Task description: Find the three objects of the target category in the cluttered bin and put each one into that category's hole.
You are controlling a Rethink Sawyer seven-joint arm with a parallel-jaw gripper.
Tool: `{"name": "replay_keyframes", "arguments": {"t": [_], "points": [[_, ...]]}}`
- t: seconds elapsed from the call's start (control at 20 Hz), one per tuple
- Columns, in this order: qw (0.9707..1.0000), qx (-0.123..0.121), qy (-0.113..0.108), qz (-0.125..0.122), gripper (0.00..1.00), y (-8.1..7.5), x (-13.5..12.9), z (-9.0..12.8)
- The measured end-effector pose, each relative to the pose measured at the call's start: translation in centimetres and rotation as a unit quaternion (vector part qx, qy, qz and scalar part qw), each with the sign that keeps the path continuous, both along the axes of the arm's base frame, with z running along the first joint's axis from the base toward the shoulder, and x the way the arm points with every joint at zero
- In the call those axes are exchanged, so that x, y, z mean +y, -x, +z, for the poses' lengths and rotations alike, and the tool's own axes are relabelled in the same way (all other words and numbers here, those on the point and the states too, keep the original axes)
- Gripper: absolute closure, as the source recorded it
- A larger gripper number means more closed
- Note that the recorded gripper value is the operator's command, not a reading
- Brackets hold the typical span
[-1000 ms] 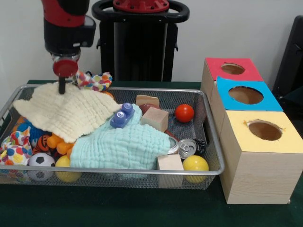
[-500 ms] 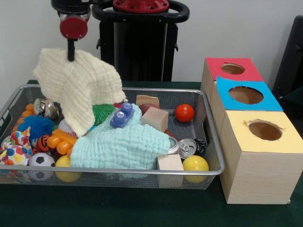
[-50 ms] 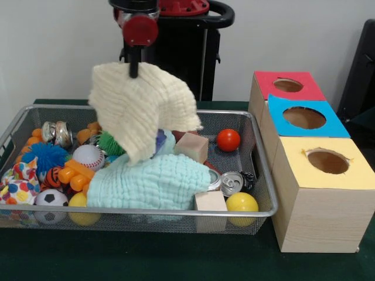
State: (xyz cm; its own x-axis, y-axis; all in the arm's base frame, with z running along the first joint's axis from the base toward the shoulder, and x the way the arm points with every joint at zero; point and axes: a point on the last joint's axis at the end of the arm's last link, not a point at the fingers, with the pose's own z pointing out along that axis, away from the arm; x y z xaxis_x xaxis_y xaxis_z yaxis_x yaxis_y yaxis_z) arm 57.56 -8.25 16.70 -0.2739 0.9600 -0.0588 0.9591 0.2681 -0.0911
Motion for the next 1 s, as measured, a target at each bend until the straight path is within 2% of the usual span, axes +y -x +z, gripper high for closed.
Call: {"name": "replay_keyframes", "arguments": {"t": [0.2,0.4,0.55,0.75,0.85,1.0], "points": [[0.9997,-0.007,-0.021,-0.012,1.00,-0.9,2.4,0.4],[0.9991,-0.011,-0.033,-0.024,1.00,-1.5,3.2,0.5],[0.9989,-0.013,-0.035,-0.030,1.00,-1.7,3.2,-0.4],[0.9990,-0.022,-0.025,-0.030,1.00,-1.6,2.6,-3.1],[0.9990,-0.030,-0.013,-0.032,1.00,-1.3,1.8,-5.7],[0.9990,-0.030,-0.004,-0.034,1.00,-0.8,1.2,-7.7]]}}
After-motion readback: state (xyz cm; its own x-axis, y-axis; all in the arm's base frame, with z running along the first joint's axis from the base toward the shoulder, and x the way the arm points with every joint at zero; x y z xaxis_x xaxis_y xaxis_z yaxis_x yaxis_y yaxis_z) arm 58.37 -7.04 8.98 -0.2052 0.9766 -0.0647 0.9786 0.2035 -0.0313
